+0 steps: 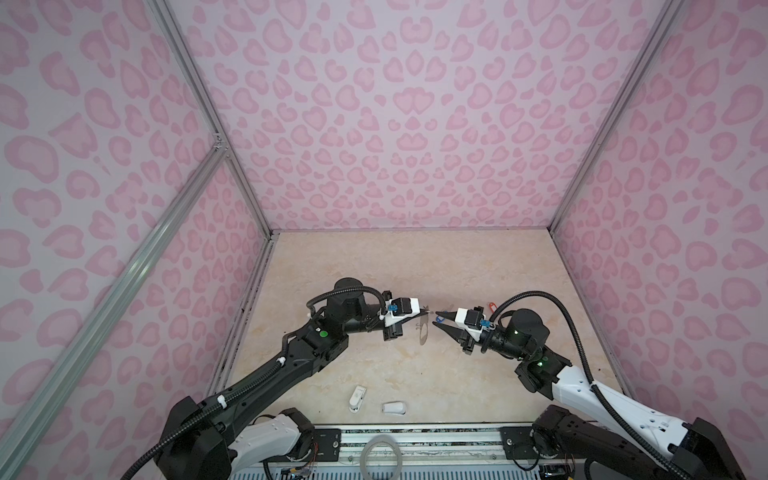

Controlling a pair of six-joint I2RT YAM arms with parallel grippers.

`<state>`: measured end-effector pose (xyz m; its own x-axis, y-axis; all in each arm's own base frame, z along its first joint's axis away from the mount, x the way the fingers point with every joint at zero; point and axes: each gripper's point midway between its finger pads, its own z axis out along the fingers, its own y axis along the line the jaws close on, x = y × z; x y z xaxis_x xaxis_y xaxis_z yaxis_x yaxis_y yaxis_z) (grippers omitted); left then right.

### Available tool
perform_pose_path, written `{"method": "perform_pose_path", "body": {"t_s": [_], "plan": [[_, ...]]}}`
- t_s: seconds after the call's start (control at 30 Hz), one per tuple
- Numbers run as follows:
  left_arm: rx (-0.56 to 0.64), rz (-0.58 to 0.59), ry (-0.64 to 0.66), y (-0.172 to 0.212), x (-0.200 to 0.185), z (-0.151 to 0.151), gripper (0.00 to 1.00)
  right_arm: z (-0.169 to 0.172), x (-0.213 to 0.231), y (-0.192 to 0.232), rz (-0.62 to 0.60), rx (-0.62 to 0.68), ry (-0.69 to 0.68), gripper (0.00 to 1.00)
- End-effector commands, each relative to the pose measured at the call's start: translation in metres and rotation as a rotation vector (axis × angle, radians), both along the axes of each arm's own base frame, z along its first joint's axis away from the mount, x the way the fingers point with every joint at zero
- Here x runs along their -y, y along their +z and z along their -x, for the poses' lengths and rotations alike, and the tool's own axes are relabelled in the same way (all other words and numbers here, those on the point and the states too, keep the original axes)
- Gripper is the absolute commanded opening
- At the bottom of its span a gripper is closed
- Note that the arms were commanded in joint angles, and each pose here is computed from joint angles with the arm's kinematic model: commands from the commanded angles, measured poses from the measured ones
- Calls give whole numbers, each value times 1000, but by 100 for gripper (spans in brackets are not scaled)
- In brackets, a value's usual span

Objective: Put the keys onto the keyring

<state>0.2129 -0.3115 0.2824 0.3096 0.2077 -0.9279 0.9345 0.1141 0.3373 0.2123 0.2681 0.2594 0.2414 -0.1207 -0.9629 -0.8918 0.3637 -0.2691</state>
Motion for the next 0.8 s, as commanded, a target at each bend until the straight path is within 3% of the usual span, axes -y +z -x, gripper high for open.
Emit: {"method": "perform_pose_path", "body": {"t_s": [0.0, 0.43, 0.77], "plan": [[5, 88, -32, 18, 3, 4, 3, 4, 0, 16, -67, 9, 18, 24], [-19, 120, -57, 16, 3, 10, 3, 4, -5, 37, -164, -23, 59, 18], [-13, 121, -61, 17, 2, 11, 3, 6, -9, 37, -165, -50, 91, 12]]}}
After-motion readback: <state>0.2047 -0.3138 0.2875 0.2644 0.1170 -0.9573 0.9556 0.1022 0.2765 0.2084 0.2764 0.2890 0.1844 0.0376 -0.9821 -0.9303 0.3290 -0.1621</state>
